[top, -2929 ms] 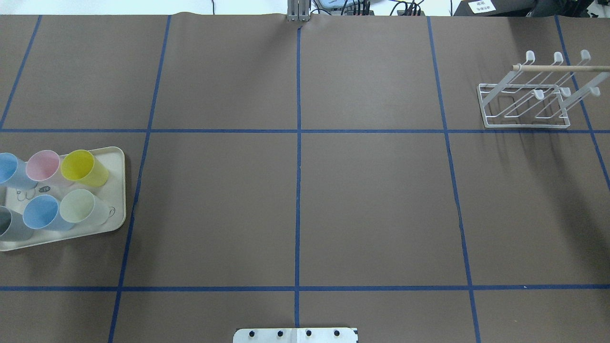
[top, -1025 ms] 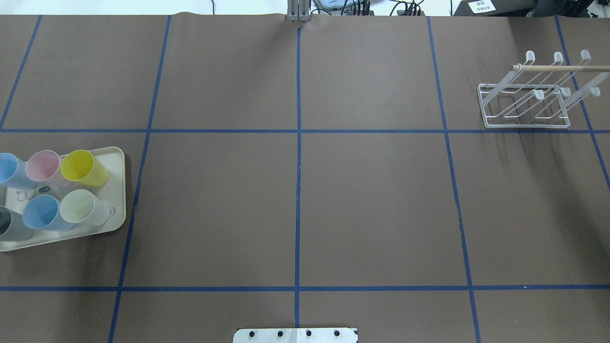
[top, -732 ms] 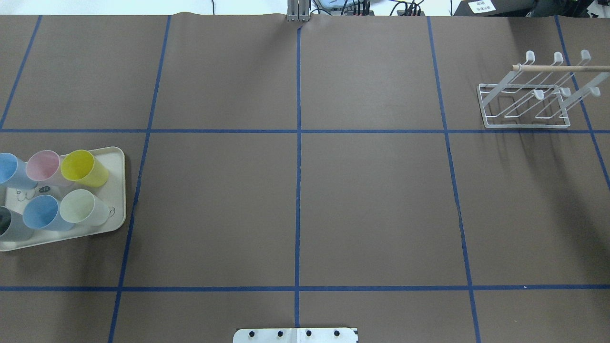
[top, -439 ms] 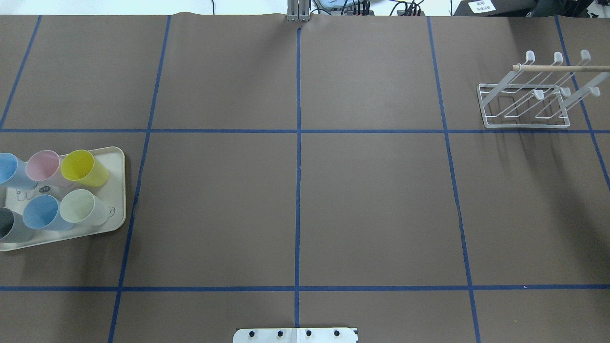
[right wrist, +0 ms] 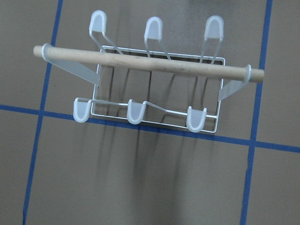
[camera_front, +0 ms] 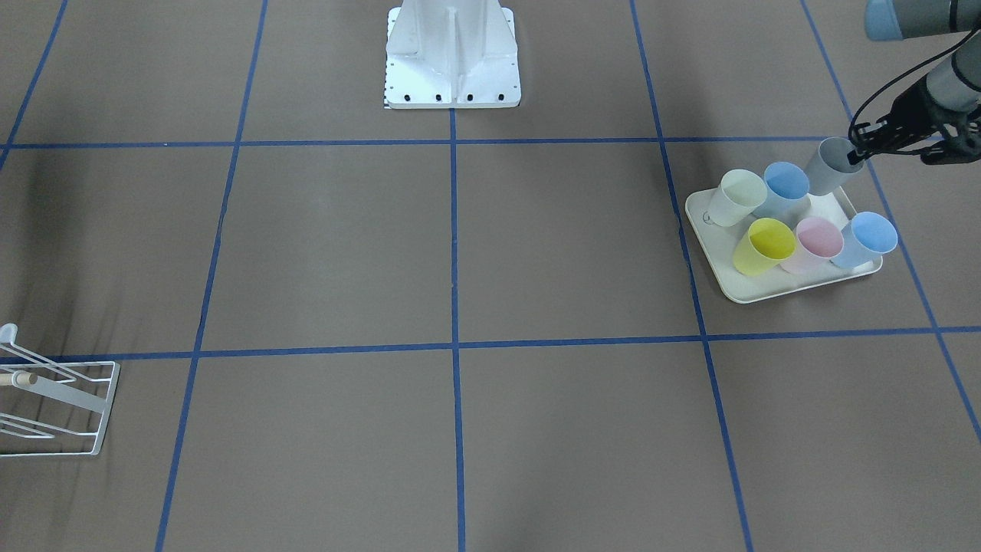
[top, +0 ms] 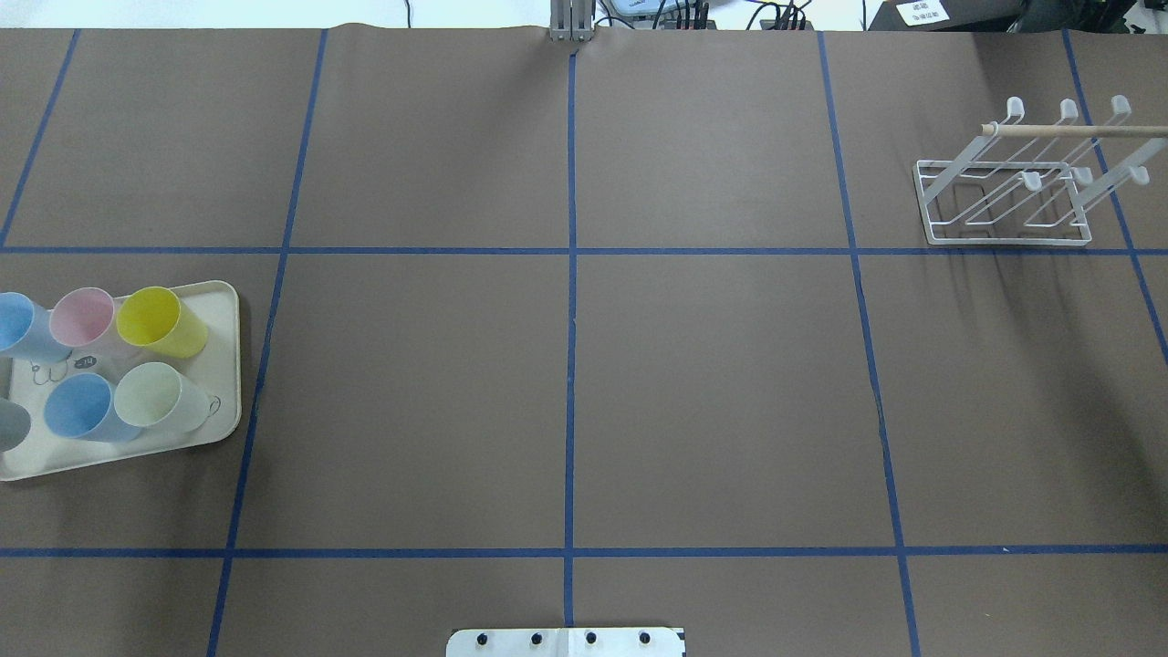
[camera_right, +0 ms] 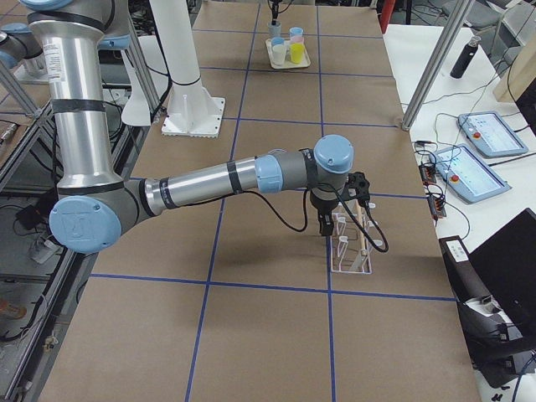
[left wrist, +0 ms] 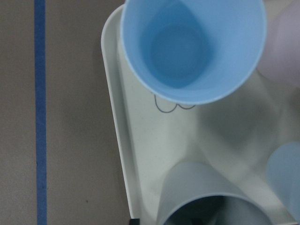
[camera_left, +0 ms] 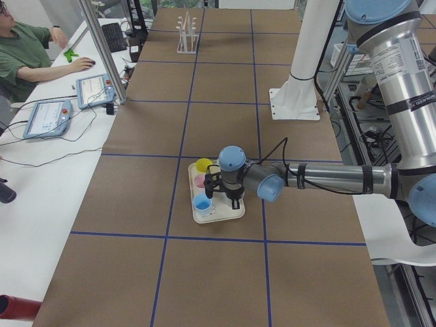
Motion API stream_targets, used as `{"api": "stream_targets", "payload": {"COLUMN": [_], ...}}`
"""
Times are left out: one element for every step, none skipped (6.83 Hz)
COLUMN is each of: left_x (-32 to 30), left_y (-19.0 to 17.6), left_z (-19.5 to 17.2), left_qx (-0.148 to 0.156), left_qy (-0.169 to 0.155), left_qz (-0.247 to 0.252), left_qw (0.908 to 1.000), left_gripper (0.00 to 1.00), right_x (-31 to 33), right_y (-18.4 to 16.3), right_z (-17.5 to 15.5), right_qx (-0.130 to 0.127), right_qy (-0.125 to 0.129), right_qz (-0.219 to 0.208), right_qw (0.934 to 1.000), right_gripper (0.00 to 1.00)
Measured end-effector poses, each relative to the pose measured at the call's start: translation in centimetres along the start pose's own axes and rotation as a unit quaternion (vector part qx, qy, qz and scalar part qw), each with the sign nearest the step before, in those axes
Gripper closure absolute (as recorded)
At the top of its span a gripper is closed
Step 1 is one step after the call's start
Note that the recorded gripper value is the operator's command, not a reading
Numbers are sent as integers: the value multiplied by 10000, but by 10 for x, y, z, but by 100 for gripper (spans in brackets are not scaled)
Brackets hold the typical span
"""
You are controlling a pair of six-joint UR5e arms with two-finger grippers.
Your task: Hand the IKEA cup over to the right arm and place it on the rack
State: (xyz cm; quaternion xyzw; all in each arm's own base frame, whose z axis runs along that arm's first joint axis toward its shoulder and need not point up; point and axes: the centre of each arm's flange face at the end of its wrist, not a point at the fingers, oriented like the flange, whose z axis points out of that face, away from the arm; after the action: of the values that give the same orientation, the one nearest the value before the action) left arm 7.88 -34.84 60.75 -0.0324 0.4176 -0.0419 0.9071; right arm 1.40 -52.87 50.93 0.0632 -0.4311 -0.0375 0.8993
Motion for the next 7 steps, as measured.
{"api": "stream_targets", "payload": {"left_x": [-19,-25,-14,8,33,59,91], "left_y": [1,-6,-28,-59,-90,-115,-133], "left_z": [-24,-52,-90,-131,-160,-180,-190], "left_qx": [195,327,479,662,768,884,1059], "left_qy": [-33,-115,-172,-180,-154,-62,125], "left_qz": [-41,-96,-202,-327,-473,-728,-1029], "left_qw": [9998,9994,9985,9971,9958,9934,9890], "left_gripper": [100,100,100,100,100,100,100], "right_x": [-14,-32,-56,-85,-121,-161,-205], "right_y": [-9,-20,-35,-50,-66,-80,-93], "right_z": [-7,-11,-13,-12,-6,1,2], "right_qx": [75,124,162,171,144,109,143], "right_qy": [-40,-76,-116,-159,-216,-283,-379], "right_qz": [67,138,199,245,333,460,586], "right_qw": [9999,9998,9996,9994,9991,9985,9975], "right_gripper": [0,0,0,0,0,0,0]}}
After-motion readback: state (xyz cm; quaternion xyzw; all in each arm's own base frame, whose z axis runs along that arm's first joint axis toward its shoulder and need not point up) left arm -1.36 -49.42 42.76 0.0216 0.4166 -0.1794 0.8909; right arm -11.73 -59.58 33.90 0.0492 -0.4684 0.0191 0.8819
